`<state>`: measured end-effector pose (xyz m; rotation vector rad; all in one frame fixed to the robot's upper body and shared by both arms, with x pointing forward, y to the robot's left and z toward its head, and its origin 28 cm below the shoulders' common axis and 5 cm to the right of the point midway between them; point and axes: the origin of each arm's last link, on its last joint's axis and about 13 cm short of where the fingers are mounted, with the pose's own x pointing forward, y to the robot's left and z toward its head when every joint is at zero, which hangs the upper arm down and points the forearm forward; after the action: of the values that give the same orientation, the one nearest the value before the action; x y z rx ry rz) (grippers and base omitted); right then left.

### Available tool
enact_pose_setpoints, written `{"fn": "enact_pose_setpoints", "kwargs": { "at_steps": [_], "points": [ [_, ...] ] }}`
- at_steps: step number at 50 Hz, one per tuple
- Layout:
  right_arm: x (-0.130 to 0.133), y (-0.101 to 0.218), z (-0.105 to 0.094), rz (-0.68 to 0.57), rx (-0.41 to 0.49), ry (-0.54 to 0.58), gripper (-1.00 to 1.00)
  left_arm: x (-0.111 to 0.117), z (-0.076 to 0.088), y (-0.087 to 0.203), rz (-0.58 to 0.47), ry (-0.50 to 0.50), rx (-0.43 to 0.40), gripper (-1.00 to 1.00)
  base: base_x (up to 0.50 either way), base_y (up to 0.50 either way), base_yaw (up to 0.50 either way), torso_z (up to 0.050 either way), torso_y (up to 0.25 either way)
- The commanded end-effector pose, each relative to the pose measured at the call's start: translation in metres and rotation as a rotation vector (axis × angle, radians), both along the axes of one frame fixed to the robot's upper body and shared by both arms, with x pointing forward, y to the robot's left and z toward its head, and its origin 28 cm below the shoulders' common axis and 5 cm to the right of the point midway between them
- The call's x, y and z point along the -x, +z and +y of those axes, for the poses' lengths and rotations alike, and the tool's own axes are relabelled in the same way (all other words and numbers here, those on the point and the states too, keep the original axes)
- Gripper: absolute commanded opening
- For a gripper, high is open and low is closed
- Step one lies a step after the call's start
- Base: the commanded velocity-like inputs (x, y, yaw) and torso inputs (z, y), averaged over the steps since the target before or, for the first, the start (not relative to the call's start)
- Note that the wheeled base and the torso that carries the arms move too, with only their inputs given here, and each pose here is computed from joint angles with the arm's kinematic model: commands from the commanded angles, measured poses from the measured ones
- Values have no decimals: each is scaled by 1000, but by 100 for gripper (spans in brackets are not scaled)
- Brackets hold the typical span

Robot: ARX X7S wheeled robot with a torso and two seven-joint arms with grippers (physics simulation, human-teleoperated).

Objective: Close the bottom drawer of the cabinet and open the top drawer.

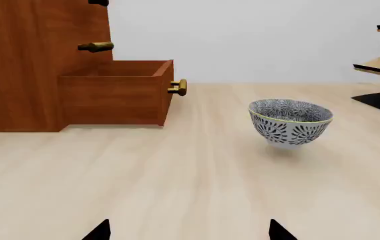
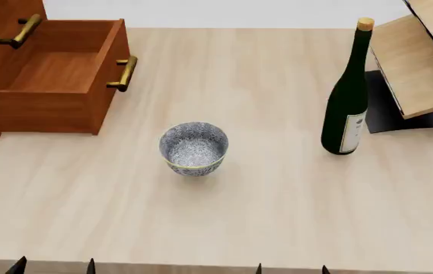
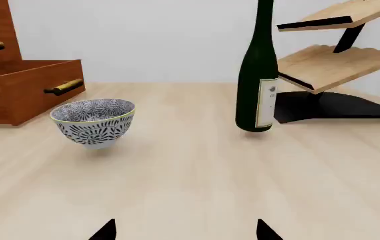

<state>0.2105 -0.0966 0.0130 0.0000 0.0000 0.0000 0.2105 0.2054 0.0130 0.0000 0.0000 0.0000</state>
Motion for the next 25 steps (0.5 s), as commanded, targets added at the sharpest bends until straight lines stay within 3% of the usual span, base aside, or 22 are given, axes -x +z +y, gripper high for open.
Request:
{"fn": "enact_pose_setpoints", "kwargs": {
  "at_steps": [1,2,6,10,12,21,25],
  "points": [
    [0,0,0,0,0,0,100,0,0,0,0,0,-10,100,0,0,0,0,0],
    [-4,6,0,-5,22,8,100,-2,0,15,-4,-29,29,100,0,0,0,0,0],
    [-9,16,-2,10,5,16,100,-8,3,21,24,0,0,100,0,0,0,18,0],
    [-15,28,-3,15,33,4,100,-14,3,34,57,-20,41,100,0,0,0,38,0],
    [-17,35,-3,21,35,10,100,-20,4,39,24,12,26,100,0,0,0,39,0],
    [-31,74,-1,-21,101,13,100,-39,4,76,17,-9,56,100,0,0,0,45,0],
    [-38,89,-2,-29,110,14,100,-45,3,94,0,-6,30,100,0,0,0,46,0]
  ]
}}
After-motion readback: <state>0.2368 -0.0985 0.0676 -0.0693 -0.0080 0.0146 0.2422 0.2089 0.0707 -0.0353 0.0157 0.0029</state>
